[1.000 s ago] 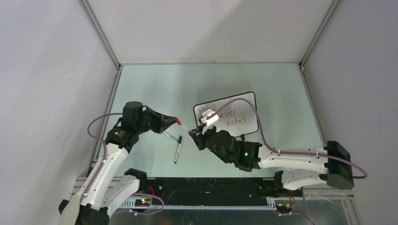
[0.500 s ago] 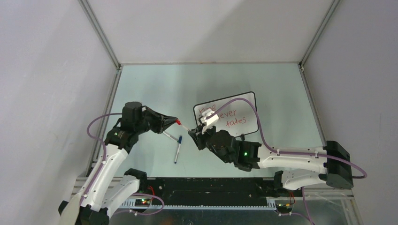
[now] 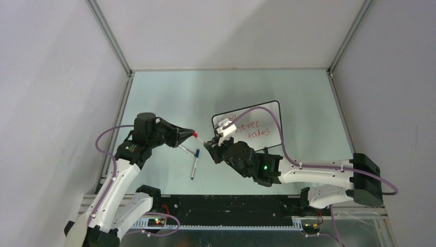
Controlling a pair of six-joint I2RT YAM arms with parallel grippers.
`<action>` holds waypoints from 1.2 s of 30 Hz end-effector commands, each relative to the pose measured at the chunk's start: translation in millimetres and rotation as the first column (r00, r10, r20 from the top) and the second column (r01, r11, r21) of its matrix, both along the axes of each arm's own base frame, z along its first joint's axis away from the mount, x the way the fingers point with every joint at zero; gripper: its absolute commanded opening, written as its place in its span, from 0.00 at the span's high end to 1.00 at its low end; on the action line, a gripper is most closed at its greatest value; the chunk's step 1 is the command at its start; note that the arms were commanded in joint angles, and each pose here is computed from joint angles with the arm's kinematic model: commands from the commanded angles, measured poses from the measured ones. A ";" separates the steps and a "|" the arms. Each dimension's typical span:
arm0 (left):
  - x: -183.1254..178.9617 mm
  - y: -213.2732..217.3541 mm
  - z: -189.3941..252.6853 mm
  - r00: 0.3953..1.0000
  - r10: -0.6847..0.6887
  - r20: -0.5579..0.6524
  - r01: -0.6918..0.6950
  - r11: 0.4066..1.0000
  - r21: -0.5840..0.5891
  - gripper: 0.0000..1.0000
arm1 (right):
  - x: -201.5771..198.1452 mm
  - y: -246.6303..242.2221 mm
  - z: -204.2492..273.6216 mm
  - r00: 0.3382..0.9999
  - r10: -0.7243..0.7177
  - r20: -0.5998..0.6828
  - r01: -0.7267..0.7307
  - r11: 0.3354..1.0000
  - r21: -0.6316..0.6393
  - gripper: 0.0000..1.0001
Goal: Write a sentence on the whiteboard
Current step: Insert the whiteboard marker without the cap into the pen cap.
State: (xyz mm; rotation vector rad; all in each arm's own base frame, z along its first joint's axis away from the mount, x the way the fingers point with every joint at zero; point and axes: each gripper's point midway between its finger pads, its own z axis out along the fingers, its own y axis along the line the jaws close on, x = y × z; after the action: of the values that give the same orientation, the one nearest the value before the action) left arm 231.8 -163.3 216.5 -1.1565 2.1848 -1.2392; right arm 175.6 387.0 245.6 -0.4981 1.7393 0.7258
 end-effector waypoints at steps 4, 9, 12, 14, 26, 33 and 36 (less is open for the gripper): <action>-2.9 -2.3 7.9 0.999 -0.024 0.035 0.025 0.999 -0.022 1.00 | 6.8 10.4 27.6 1.000 -0.015 0.015 0.014 0.997 0.082 1.00; -6.1 -2.9 6.0 0.999 -0.017 0.033 0.018 0.999 -0.037 1.00 | 17.9 20.6 20.4 0.998 -0.049 0.049 0.046 0.997 0.063 1.00; -6.5 -2.9 7.6 0.999 -0.010 0.045 0.012 0.999 -0.047 1.00 | 25.6 29.9 15.5 0.994 -0.074 0.085 0.072 0.997 0.032 1.00; -6.7 -3.3 6.9 0.999 -0.009 0.044 0.012 0.999 -0.048 1.00 | 30.8 38.3 13.4 0.990 -0.092 0.105 0.090 0.996 0.023 1.00; -19.1 -33.0 -4.1 0.995 -0.096 0.035 0.099 0.992 -0.076 1.00 | 60.0 73.9 -3.4 0.978 -0.084 0.191 0.083 0.996 0.011 1.00; -14.1 -18.4 -18.9 0.999 -0.053 0.011 0.052 0.997 0.051 1.00 | 60.3 71.0 0.3 0.983 -0.082 0.167 0.081 0.997 0.016 0.92; -2.0 4.9 -24.7 1.000 -0.019 0.021 0.015 0.987 0.157 1.00 | 54.1 62.0 5.8 0.985 -0.090 0.150 0.090 0.996 0.002 0.55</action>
State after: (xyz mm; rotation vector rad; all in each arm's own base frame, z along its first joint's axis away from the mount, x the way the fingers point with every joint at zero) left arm 257.4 -138.9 181.8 -1.2279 2.0354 -0.9876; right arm 224.7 440.3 203.2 -0.5604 1.6726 0.4941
